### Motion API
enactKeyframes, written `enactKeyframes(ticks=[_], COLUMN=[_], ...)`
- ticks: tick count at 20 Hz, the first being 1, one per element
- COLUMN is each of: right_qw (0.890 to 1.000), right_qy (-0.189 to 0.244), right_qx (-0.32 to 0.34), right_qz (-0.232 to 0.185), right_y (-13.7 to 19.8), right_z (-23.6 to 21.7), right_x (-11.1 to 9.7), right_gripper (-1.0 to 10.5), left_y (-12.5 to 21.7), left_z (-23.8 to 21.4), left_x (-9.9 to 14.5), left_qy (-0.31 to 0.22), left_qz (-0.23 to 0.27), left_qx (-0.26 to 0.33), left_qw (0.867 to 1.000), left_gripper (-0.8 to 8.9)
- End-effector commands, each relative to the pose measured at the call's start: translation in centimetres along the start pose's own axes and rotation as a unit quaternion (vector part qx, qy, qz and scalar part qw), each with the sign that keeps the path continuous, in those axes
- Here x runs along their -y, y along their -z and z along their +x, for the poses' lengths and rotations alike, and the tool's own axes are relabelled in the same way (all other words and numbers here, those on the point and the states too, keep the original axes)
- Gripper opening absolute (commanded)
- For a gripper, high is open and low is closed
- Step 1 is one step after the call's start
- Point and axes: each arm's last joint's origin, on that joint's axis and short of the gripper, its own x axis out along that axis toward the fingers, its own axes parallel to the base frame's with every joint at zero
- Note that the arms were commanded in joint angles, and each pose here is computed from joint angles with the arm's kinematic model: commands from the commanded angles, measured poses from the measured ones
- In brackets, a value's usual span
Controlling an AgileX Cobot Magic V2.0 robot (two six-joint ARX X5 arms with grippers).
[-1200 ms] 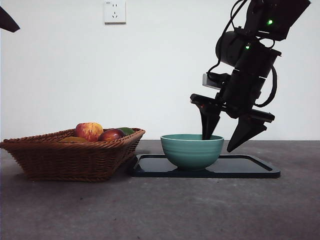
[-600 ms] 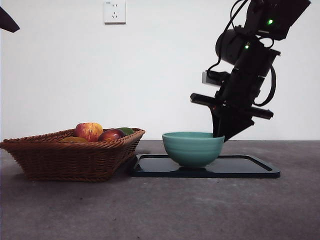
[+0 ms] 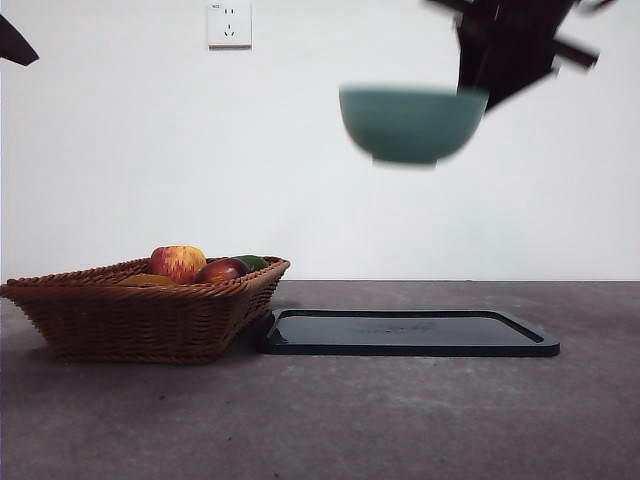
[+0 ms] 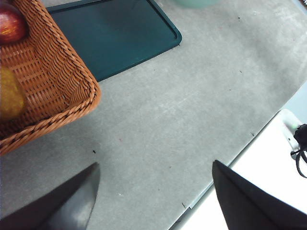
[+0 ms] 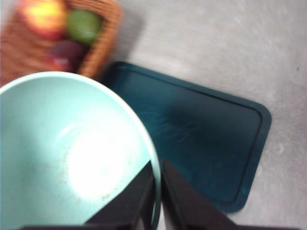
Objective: Pick up the wifruite, put it on the bowl, pick up the plate, put it on desk
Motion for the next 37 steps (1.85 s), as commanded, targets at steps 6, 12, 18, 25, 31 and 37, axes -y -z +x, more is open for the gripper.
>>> enactKeyframes(ticks=[6,12,18,25,31,37], right_qw=[0.997,0.998,0.997,0.995,0.992,0.993], right_qy=[-0.04,-0.05,-0.059,-0.037,-0.013,-0.012], right_qx=[0.035,-0.007,-0.043,-0.087,-0.121,-0.119], right_qz=[-0.048,-0.026,-0.006,-0.019,-0.019,-0.02], right_y=[3.4,8.8,12.5,13.6,14.4,14.4], right_z=[-5.9,-2.5,2.5,7.3,9.8,9.8], right_x=[-2.7,-2.3,-2.4,-3.1,-2.8,-3.0], right_gripper=[0.1,0.1,0.1,0.1,0.1,2.0], left_y=[-0.3,-0.3,-0.3,-0.3,-0.3,-0.3], left_z=[-0.2,-0.2,-0.2,-0.2,-0.2,-0.2], left_x=[0.2,0.2,0.2,0.2,0.2,0.2], left_qy=[0.005,0.005,0.005,0.005,0.005,0.005], left_qz=[0.007,0.006,0.007,0.007,0.006,0.008], left_qx=[0.001,0.001,0.001,0.001,-0.001,-0.001], left_qw=[1.0,1.0,1.0,1.0,1.0,1.0], left_gripper=[3.71,3.71,3.71,3.71,3.71,3.71])
